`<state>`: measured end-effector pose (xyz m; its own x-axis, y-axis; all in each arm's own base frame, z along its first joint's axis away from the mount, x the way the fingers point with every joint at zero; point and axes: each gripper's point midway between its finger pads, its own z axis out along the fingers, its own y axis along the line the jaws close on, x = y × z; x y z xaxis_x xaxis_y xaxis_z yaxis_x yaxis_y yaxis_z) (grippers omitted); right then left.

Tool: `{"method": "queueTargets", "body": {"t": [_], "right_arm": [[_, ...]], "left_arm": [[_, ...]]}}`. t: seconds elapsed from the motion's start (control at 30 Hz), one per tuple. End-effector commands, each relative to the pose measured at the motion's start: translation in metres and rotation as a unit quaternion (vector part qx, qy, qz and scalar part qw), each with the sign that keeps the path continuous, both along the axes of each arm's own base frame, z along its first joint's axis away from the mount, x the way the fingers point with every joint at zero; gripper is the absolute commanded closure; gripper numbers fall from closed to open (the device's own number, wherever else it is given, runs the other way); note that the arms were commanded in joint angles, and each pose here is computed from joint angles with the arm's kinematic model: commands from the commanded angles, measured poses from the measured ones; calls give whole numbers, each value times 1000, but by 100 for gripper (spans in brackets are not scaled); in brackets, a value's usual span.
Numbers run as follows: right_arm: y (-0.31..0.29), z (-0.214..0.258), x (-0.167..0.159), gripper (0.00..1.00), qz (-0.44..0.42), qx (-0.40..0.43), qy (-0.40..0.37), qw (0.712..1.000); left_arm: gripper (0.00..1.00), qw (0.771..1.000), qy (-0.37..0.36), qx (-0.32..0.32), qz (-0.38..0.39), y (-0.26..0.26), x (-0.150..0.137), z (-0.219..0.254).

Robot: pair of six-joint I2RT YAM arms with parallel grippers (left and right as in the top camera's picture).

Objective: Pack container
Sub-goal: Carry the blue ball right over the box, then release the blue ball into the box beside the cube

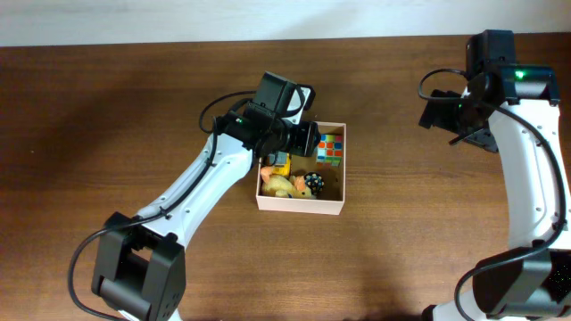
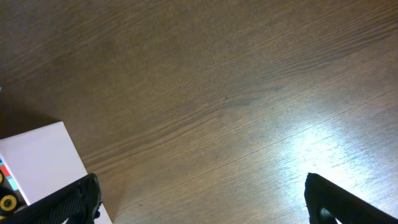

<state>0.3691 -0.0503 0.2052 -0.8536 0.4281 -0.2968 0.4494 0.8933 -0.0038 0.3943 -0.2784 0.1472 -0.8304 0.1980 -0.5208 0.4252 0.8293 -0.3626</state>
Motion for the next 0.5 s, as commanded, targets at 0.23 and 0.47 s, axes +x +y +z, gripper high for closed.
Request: {"method": "queueTargets", "body": {"t": [0.23,0.47], "right_arm": [[1,5,2,1,-3,0,-9,1000],[0,5,2,1,-3,-1,-9,1000]], "left_arm": [[1,1000,-6,11,-2,0,5,-4],[1,998,-37,26,34,19,26,12]]}}
